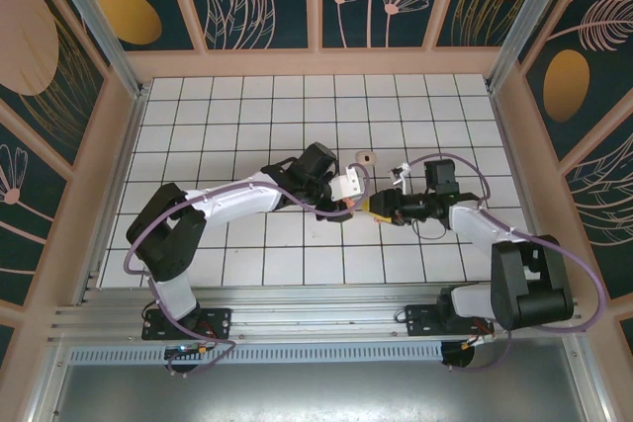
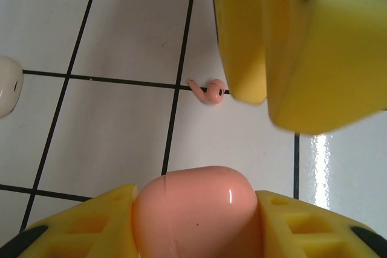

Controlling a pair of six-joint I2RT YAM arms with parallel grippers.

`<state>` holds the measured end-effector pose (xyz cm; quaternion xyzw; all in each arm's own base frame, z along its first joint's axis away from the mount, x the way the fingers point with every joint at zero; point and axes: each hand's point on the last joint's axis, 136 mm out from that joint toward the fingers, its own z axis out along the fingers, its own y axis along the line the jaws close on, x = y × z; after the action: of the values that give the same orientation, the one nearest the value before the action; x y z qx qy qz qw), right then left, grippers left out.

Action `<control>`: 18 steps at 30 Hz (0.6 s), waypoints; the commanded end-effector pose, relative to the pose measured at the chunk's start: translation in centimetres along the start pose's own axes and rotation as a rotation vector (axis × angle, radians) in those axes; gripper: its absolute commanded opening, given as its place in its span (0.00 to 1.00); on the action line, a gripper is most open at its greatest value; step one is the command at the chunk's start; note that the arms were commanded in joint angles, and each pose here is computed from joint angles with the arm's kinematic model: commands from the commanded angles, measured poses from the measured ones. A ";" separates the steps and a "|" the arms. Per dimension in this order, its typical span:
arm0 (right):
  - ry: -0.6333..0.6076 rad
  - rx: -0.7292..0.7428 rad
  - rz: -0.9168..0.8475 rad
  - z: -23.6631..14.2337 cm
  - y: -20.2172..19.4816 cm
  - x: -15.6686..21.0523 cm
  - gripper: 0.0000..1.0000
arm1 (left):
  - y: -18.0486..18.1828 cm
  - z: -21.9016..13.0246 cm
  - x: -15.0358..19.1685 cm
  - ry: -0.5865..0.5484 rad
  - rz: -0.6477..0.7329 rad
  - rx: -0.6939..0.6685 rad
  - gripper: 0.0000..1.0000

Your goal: Insert the wireless bluetooth earbuds into the charging case

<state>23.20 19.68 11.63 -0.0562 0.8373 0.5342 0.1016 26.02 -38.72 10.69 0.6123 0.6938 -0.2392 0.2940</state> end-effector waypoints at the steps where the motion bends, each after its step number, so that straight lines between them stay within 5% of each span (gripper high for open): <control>1: 0.037 -0.071 -0.053 0.4 1.8 -0.2 0.52 | -0.8 -1.1 -1.8 -0.072 0.060 0.017 0.40; 18: 0.116 -0.146 -0.087 2.2 3.2 -0.4 0.45 | -1.5 -1.5 -2.5 -0.108 0.084 0.030 0.38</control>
<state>22.66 22.27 12.43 -0.1026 0.8119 0.5717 0.0587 25.29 -38.99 11.43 0.6177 0.6785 -0.2554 0.3048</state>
